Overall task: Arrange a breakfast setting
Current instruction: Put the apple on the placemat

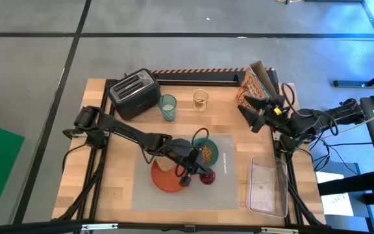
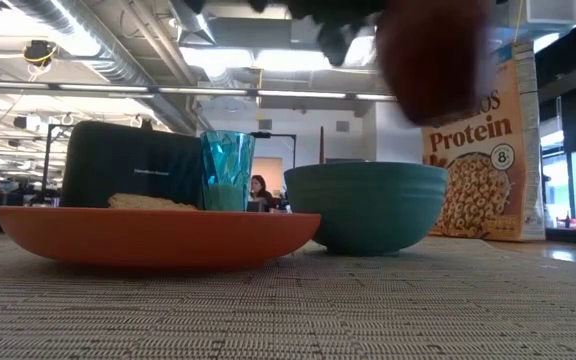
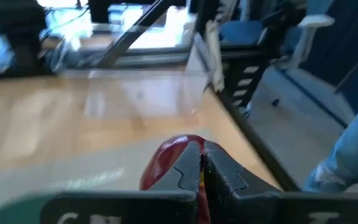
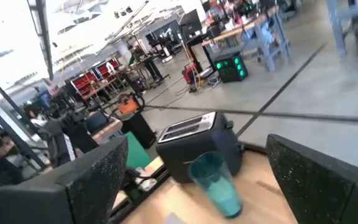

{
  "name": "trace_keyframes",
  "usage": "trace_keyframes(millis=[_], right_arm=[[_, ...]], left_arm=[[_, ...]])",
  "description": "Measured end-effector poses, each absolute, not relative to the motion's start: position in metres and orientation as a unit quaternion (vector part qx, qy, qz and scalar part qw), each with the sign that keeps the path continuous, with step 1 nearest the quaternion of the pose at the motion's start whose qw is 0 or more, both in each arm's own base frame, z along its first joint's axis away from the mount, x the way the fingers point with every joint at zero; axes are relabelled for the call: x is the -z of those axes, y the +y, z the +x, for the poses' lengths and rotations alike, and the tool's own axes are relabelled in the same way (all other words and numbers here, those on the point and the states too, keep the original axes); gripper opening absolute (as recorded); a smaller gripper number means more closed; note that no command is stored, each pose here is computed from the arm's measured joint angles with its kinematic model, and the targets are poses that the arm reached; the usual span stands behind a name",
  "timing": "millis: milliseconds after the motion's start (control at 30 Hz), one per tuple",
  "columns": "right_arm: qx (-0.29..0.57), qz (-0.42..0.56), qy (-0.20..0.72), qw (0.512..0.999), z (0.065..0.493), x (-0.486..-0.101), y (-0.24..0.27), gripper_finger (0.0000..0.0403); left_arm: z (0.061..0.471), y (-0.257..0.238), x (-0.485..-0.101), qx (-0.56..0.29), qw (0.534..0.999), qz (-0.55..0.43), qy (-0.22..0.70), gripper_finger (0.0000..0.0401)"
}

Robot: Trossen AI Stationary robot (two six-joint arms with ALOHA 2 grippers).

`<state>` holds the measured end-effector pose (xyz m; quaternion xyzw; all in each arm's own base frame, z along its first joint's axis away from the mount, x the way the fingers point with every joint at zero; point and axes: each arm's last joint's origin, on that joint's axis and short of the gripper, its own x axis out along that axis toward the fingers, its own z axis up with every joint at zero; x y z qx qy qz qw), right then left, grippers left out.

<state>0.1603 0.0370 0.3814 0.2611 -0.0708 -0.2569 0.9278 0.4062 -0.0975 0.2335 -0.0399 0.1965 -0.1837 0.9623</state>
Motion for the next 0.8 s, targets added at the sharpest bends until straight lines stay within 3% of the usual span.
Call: trace_keyframes(millis=[267, 433, 800], right_arm=[[0.258, 0.307, -0.055, 0.914, 0.184, -0.367, 0.046, 0.0369], [0.233, 0.329, -0.039, 0.914, 0.192, -0.362, 0.051, 0.0369], [0.218, 0.341, -0.057, 0.913, 0.192, -0.367, 0.051, 0.0369]], left_arm=[[0.434, -0.124, -0.205, 0.239, 0.947, -0.018, 0.214, 0.0], [0.436, -0.124, -0.182, 0.226, 0.939, -0.017, 0.257, 0.0], [0.436, -0.113, -0.176, 0.196, 0.939, -0.001, 0.284, 0.0005]])
